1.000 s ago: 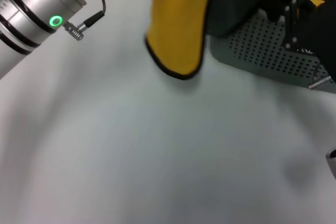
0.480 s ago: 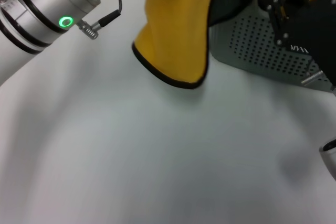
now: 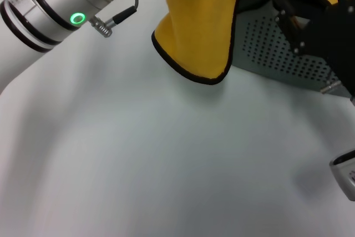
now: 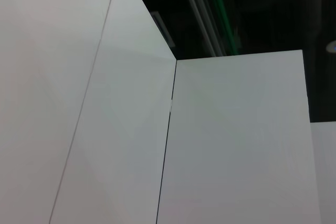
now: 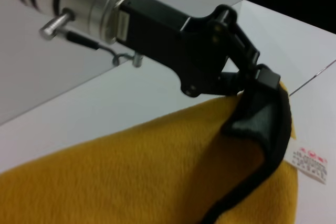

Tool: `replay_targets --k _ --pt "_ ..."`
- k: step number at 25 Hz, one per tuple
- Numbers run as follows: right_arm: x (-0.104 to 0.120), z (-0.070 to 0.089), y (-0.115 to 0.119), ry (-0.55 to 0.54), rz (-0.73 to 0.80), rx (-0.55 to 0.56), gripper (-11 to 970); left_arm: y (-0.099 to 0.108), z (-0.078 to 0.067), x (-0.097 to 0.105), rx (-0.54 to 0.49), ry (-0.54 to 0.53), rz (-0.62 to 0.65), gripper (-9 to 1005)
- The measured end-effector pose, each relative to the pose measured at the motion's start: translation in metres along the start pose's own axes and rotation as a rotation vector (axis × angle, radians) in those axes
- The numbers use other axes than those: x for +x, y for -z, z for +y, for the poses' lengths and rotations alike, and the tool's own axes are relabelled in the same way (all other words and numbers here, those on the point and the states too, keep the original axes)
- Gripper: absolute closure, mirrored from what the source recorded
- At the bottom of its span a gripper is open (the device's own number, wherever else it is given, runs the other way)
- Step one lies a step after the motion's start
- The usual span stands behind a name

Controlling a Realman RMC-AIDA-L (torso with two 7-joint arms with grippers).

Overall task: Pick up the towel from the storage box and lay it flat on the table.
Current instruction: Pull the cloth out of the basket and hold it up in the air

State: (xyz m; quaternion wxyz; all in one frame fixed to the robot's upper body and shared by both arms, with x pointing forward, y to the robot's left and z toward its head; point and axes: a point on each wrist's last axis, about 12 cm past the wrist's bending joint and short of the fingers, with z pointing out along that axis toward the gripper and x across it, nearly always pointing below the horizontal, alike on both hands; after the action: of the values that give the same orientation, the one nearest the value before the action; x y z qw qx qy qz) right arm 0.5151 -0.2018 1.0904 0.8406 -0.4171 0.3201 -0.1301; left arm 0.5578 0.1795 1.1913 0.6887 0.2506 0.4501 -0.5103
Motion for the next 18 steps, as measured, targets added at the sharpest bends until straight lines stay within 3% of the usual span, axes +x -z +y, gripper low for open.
replay_targets --k 4,18 --pt "0.001 -0.001 0.004 0.043 0.022 0.008 458 0.0 0.001 -0.001 -0.004 0.001 -0.005 979" --pt "-0.016 0.009 -0.002 0.045 -0.069 -0.013 462 0.002 0.002 0.002 -0.019 -0.002 0.004 978"
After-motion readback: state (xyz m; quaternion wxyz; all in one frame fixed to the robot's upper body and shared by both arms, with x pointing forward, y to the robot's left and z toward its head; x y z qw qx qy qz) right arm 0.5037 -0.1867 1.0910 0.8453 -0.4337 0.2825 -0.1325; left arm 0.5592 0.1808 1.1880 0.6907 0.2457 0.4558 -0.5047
